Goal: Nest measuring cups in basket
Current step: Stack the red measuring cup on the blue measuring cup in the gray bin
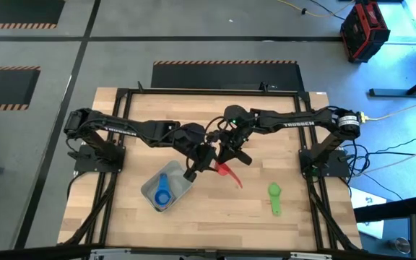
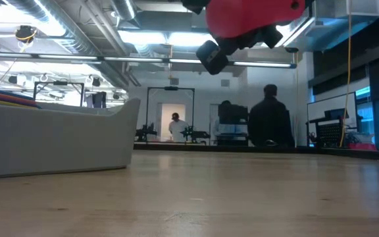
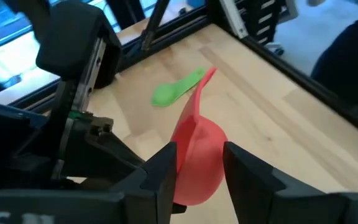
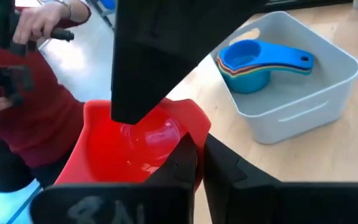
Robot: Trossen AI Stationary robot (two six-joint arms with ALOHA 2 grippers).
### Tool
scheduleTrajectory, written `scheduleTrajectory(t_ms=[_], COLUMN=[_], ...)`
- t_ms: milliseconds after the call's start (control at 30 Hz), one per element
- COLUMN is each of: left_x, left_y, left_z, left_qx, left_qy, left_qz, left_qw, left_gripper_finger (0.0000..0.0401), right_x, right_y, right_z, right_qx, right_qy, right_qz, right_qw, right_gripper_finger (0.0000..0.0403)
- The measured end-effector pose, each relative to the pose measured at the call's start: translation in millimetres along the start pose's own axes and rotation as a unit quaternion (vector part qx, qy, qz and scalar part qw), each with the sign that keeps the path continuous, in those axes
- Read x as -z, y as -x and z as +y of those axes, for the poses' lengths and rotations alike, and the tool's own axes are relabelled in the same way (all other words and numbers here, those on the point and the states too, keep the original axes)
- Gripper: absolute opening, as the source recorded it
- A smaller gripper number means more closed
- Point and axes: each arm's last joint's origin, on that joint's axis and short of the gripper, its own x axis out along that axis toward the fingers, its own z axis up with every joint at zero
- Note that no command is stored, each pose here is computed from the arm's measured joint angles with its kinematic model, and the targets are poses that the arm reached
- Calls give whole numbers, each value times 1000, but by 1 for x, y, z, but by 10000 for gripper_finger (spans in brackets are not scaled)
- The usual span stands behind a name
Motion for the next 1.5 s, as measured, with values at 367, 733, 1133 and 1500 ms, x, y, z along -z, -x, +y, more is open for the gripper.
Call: scheduleTrajectory(t_ms=[367,733,1133,1500], left_x=[-1,-3,-5,-7], left_y=[1,2,3,2], left_z=[-1,-2,1,2], left_qx=[29,52,52,51], left_qy=[25,23,18,15], left_qz=[-14,-27,-48,-59], left_qw=[999,998,997,997], left_gripper_finger=[124,122,71,37], right_x=[-3,-6,-6,-4], right_y=[-4,-4,-4,-3], right_z=[4,5,6,6], right_qx=[-23,-44,-62,-71], right_qy=[-46,-116,-131,-124], right_qz=[-7,-14,-14,-7], right_qw=[999,992,989,990], right_gripper_finger=[17,17,17,17])
